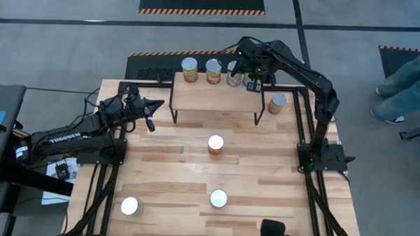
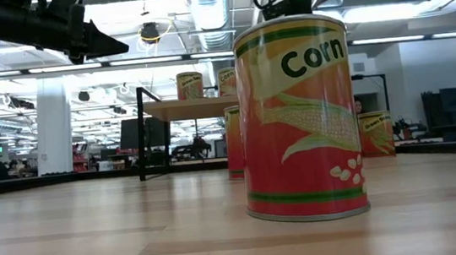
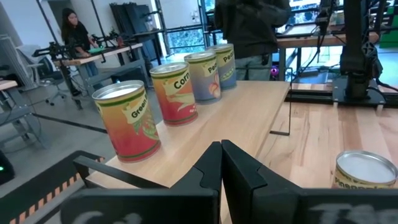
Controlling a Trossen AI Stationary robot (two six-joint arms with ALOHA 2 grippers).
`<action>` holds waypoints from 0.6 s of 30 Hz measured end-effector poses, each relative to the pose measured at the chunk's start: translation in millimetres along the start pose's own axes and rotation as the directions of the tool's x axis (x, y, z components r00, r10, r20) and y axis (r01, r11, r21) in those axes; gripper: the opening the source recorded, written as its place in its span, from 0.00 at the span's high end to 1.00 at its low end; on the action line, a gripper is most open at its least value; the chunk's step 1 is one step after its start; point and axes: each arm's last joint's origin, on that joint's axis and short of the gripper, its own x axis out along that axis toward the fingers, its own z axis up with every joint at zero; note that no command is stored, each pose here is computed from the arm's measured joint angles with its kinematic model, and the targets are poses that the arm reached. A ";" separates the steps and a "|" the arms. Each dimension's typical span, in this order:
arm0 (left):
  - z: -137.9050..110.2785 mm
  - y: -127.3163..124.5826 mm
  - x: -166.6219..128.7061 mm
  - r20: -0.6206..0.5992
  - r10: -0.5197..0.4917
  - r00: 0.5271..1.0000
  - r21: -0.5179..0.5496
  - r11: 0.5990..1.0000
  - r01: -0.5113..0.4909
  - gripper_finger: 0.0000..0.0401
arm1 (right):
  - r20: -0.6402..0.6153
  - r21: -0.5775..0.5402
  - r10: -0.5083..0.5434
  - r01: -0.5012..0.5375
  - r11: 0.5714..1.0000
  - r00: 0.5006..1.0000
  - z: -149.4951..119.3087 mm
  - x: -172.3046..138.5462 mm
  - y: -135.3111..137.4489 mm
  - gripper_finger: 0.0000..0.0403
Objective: Pick and place cans onto a shelf
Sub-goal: Put the canned green beans on the shelf
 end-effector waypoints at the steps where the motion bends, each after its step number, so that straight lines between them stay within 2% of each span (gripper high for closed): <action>1: -0.3 0.0 0.0 -0.003 0.000 1.000 0.000 1.000 0.000 1.00 | 0.006 -0.002 -0.024 0.024 1.000 1.000 -1.9 -6.6 1.0 0.86; 3: -0.7 -0.1 0.0 -0.007 -0.001 1.000 0.001 1.000 0.001 1.00 | 0.050 0.035 -0.032 0.031 0.999 0.998 -9.6 -23.0 0.2 0.93; 5: -0.9 -0.1 0.0 -0.009 -0.003 1.000 0.002 1.000 0.003 1.00 | 0.119 0.108 0.012 -0.025 0.994 0.993 -20.5 -38.5 -1.7 0.97; 10: -1.2 -0.4 0.0 -0.011 -0.010 1.000 0.002 1.000 0.010 1.00 | 0.277 0.229 -0.029 -0.037 0.973 0.961 -50.5 -56.2 2.2 0.98; 13: -1.8 -0.6 0.0 -0.017 -0.014 1.000 0.002 1.000 0.014 1.00 | 0.392 0.269 -0.036 -0.078 0.960 0.919 -66.2 -48.9 17.9 0.99; 18: -1.8 -0.6 0.0 -0.017 -0.015 1.000 -0.004 1.000 0.015 1.00 | 0.517 0.343 -0.072 -0.130 0.930 0.853 -97.5 -18.2 52.4 0.99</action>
